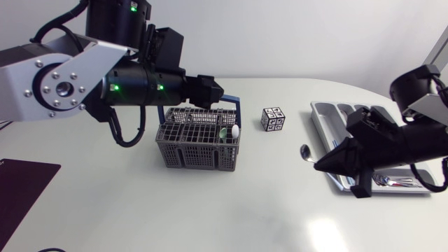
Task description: Transfer all utensils from the basket to the drawer tray.
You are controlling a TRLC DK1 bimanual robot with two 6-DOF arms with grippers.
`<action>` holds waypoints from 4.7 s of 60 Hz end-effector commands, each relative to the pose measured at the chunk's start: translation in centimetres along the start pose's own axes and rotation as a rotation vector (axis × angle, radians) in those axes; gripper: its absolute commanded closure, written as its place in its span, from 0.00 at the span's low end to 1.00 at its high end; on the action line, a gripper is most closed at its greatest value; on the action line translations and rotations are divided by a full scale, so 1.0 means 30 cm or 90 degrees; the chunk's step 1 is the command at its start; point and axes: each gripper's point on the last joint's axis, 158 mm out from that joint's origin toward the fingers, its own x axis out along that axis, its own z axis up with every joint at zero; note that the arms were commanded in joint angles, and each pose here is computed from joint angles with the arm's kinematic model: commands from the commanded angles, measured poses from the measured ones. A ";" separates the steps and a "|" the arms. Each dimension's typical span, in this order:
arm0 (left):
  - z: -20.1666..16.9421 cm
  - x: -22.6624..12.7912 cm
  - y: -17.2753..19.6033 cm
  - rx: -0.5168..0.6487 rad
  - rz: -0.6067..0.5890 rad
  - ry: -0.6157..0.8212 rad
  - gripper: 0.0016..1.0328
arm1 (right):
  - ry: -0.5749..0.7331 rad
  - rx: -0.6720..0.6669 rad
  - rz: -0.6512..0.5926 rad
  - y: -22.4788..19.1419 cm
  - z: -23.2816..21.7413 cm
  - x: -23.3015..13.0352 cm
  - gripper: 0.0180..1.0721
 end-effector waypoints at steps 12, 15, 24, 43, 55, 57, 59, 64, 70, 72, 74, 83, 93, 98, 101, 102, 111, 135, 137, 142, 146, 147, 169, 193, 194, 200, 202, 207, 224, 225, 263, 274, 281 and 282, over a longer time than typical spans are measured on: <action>-0.106 0.055 0.043 0.042 0.027 0.041 0.42 | 0.059 -0.032 0.014 -0.142 -0.263 -0.087 0.95; -0.113 0.059 0.042 0.052 0.031 0.044 0.42 | 0.066 -0.031 0.009 -0.180 -0.305 -0.110 0.95; -0.138 0.071 0.039 0.074 0.042 0.055 0.42 | 0.107 -0.047 -0.002 -0.287 -0.443 -0.174 0.95; -0.192 0.111 0.027 0.112 0.057 0.076 0.42 | 0.209 -0.093 -0.060 -0.493 -0.691 -0.236 0.90; -0.210 0.130 0.020 0.132 0.064 0.084 0.42 | 0.272 -0.130 -0.098 -0.573 -0.806 -0.212 0.88; -0.209 0.133 0.020 0.133 0.064 0.084 0.42 | 0.274 -0.134 -0.097 -0.576 -0.814 -0.207 0.88; -0.217 0.135 0.020 0.137 0.064 0.088 0.42 | 0.280 -0.135 -0.094 -0.575 -0.826 -0.204 0.88; -0.223 0.140 0.024 0.139 0.066 0.091 0.42 | 0.292 -0.140 -0.092 -0.574 -0.852 -0.189 0.88; -0.236 0.151 0.027 0.150 0.066 0.099 0.42 | 0.314 -0.152 -0.107 -0.582 -0.887 -0.169 0.85; -0.241 0.155 0.026 0.152 0.065 0.101 0.42 | 0.318 -0.154 -0.109 -0.580 -0.894 -0.164 0.80; -0.246 0.160 0.026 0.157 0.065 0.103 0.42 | 0.320 -0.155 -0.112 -0.581 -0.900 -0.160 0.75; -0.265 0.186 0.024 0.184 0.071 0.111 0.42 | 0.320 -0.159 -0.134 -0.589 -0.886 -0.176 0.48; -0.300 0.222 0.045 0.209 0.088 0.131 0.42 | 0.304 -0.132 -0.149 -0.572 -0.838 -0.211 0.22; -0.310 0.235 0.066 0.228 0.107 0.140 0.42 | 0.285 -0.118 -0.135 -0.533 -0.802 -0.217 0.18; -0.320 0.244 0.081 0.238 0.116 0.148 0.42 | 0.272 -0.117 -0.132 -0.516 -0.776 -0.222 0.17; -0.326 0.247 0.085 0.240 0.117 0.151 0.42 | 0.267 -0.114 -0.132 -0.510 -0.767 -0.224 0.16; -0.334 0.265 0.110 0.260 0.128 0.143 0.42 | 0.213 -0.104 -0.129 -0.457 -0.672 -0.237 0.12; -0.390 0.312 0.145 0.262 0.141 0.161 0.50 | 0.146 -0.113 -0.112 -0.320 -0.511 -0.194 0.05; -0.393 0.314 0.152 0.262 0.145 0.163 0.55 | 0.143 -0.115 -0.110 -0.307 -0.502 -0.187 0.05; -0.395 0.317 0.165 0.259 0.152 0.165 0.62 | 0.140 -0.117 -0.105 -0.292 -0.489 -0.176 0.05; -0.396 0.318 0.168 0.259 0.152 0.165 0.67 | 0.139 -0.119 -0.102 -0.281 -0.481 -0.168 0.05; -0.395 0.317 0.170 0.258 0.153 0.165 0.69 | 0.138 -0.120 -0.102 -0.278 -0.479 -0.167 0.05; -0.393 0.317 0.174 0.253 0.156 0.163 0.86 | 0.121 -0.129 -0.092 -0.207 -0.416 -0.151 0.05; -0.333 0.272 0.159 0.258 0.156 0.132 0.90 | 0.108 -0.144 -0.063 -0.110 -0.348 -0.095 0.05; -0.324 0.267 0.159 0.258 0.158 0.129 0.90 | 0.108 -0.145 -0.062 -0.107 -0.346 -0.094 0.05; -0.297 0.248 0.157 0.262 0.162 0.116 0.91 | 0.105 -0.152 -0.059 -0.088 -0.328 -0.083 0.05; -0.289 0.242 0.157 0.264 0.164 0.113 0.91 | 0.104 -0.152 -0.057 -0.083 -0.326 -0.080 0.05; -0.269 0.224 0.160 0.273 0.173 0.104 0.90 | 0.102 -0.156 -0.050 -0.065 -0.314 -0.068 0.05; -0.217 0.169 0.140 0.297 0.185 0.074 0.91 | 0.089 -0.167 -0.048 -0.017 -0.256 -0.052 0.05; -0.218 0.168 0.138 0.297 0.184 0.074 0.91 | 0.088 -0.167 -0.047 -0.012 -0.253 -0.049 0.05; -0.219 0.175 0.086 0.352 0.060 0.066 0.73 | 0.079 -0.177 -0.019 0.068 -0.238 0.011 0.05; -0.222 0.181 0.078 0.369 0.012 0.075 0.73 | 0.080 -0.177 -0.017 0.073 -0.252 0.028 0.05; -0.223 0.186 0.067 0.402 -0.014 0.077 0.73 | 0.079 -0.179 -0.020 0.069 -0.252 0.031 0.05; -0.225 0.187 0.066 0.402 -0.017 0.079 0.73 | 0.079 -0.179 -0.020 0.069 -0.253 0.032 0.05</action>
